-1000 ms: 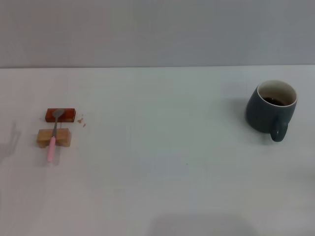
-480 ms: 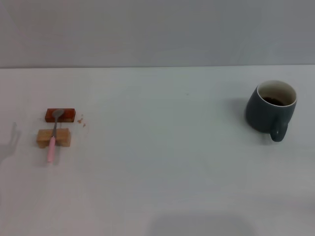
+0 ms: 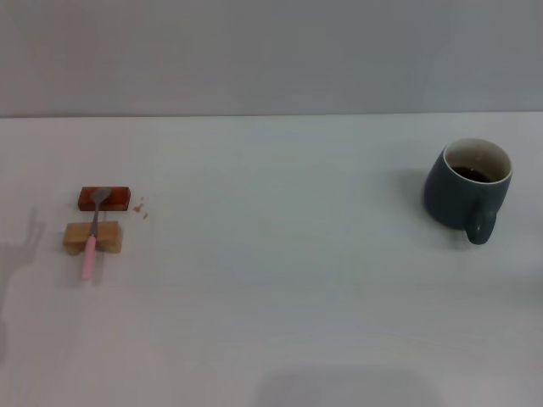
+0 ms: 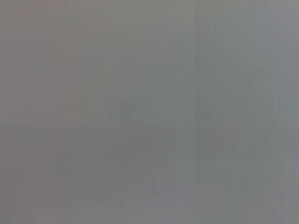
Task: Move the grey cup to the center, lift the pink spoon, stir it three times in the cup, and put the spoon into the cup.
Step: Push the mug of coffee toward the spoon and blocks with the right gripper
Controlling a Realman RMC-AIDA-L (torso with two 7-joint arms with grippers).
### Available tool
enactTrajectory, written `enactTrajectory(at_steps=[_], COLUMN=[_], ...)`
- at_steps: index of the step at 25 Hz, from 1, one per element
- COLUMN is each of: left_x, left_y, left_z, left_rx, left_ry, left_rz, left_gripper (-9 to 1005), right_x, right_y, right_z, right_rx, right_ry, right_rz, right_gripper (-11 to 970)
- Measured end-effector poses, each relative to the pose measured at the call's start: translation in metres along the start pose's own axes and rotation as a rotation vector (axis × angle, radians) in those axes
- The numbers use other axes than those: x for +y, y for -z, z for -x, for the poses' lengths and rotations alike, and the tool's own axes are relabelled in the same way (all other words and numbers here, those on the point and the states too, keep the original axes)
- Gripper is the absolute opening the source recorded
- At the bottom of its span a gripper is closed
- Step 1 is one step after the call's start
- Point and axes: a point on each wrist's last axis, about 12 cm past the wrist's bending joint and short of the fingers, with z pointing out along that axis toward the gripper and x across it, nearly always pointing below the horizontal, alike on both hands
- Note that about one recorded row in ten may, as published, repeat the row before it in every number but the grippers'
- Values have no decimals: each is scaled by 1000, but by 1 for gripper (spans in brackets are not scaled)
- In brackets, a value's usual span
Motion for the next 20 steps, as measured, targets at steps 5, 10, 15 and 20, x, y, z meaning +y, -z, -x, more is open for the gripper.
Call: enactTrajectory(at_steps=[5, 10, 15, 20], left_x=[-2, -3, -3, -2], left_y=[-2, -4, -4, -3], left_z=[1, 2, 2, 2], left_rx=[-5, -8, -13, -13], left_ry=[1, 2, 3, 3], left_rz=[-6, -9, -10, -8], left_gripper=[835, 835, 837, 836], right_x=[12, 24, 42, 69], right_y=[-15, -23, -29, -35], right_z=[6, 11, 17, 25], right_rx=[58, 79, 87, 92], right_ry=[5, 9, 8, 35], right_rz=[25, 51, 95, 176], right_gripper=[-1, -1, -1, -1])
